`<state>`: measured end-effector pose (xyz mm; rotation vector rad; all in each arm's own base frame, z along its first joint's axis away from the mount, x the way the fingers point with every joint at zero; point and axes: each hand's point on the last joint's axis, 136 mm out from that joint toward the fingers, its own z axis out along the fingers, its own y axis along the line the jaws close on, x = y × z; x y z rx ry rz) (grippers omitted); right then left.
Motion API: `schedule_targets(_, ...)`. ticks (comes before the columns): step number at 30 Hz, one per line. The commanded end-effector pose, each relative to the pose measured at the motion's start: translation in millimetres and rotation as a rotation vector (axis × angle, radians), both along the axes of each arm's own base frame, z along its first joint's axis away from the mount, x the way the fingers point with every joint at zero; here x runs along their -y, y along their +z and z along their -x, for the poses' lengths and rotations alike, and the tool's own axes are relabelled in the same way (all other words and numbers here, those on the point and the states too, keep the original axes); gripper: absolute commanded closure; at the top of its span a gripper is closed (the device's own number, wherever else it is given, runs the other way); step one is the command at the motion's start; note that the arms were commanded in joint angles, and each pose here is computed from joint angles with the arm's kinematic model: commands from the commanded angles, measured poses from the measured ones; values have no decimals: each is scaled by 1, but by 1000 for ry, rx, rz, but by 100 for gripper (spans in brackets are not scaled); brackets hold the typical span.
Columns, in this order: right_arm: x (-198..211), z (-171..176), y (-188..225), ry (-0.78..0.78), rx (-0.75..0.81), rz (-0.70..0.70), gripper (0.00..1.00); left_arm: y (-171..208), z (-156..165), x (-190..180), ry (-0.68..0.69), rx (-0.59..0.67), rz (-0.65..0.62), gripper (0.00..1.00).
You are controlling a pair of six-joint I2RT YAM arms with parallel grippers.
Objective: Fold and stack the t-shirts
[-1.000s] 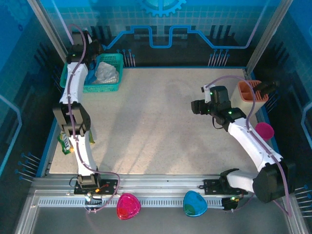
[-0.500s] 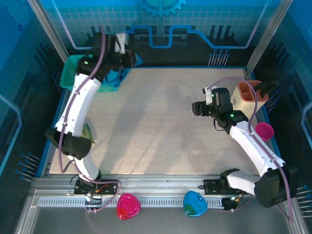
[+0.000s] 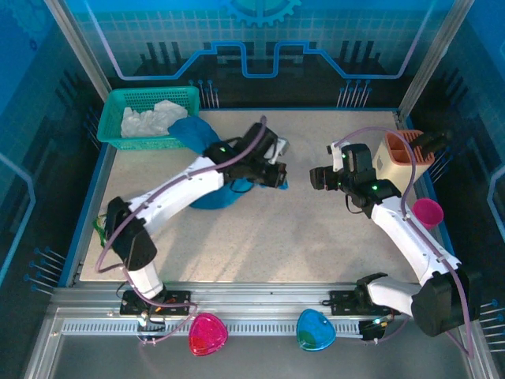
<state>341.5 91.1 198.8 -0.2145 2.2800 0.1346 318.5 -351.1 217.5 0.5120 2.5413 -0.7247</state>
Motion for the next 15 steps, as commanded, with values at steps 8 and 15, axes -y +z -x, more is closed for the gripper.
schedule_targets(8, -14, 5, -6, 44, -117, -27, 12, -21, 11, 59, -76, 15, 100, 15)
schedule_targets(15, -44, 8, -13, 144, -178, -83, 15, 27, -8, -13, 106, 234, -101, 1)
